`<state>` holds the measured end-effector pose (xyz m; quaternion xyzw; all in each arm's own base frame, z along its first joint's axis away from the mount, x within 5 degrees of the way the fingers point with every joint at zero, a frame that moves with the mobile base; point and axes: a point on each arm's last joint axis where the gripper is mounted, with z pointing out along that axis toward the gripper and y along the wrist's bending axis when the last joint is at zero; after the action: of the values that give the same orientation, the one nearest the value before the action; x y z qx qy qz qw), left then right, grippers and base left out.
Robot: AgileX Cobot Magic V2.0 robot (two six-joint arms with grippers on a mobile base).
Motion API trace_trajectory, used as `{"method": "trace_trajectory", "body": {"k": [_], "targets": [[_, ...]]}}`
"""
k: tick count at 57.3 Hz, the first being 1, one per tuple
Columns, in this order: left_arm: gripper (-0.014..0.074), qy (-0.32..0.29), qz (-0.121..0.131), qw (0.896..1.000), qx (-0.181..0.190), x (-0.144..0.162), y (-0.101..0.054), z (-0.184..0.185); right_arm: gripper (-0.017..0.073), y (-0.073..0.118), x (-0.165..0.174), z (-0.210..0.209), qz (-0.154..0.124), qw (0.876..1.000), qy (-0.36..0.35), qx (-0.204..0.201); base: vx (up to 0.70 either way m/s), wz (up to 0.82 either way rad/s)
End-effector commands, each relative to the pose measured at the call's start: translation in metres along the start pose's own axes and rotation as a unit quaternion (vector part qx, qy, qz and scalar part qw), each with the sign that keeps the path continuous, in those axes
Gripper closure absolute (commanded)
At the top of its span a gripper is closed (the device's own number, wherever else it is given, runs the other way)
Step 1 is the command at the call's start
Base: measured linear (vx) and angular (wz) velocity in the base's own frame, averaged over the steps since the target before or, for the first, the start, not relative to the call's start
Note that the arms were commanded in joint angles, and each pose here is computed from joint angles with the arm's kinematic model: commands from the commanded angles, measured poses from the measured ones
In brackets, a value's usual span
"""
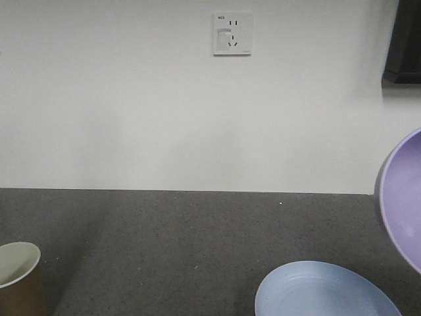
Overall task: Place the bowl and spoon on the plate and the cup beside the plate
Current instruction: 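Drive the base to the counter with the paper cup and plate, then lower the lavender bowl onto the pale blue plate and release it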
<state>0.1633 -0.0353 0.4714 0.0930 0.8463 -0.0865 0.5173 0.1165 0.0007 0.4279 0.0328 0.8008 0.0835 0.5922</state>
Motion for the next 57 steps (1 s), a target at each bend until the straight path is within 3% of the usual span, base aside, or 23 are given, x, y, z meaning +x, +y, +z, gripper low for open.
{"method": "trace_trajectory", "body": {"k": [1, 50, 57], "targets": [[0.0596, -0.059, -0.002, 0.998, 0.005, -0.013, -0.003, -0.013, 0.0571, 0.002, -0.015, -0.006, -0.001, 0.998, -0.057, 0.004, 0.0, -0.01], [0.0596, -0.057, -0.002, 0.998, 0.006, -0.013, -0.003, -0.013, 0.0571, 0.002, -0.015, -0.005, 0.004, 0.999, -0.054, 0.0, 0.0, 0.0], [0.0596, -0.055, -0.003, 0.998, 0.006, -0.013, -0.003, -0.013, 0.0568, -0.001, -0.015, 0.01, 0.021, 0.999, -0.028, -0.009, 0.0, 0.0]]}}
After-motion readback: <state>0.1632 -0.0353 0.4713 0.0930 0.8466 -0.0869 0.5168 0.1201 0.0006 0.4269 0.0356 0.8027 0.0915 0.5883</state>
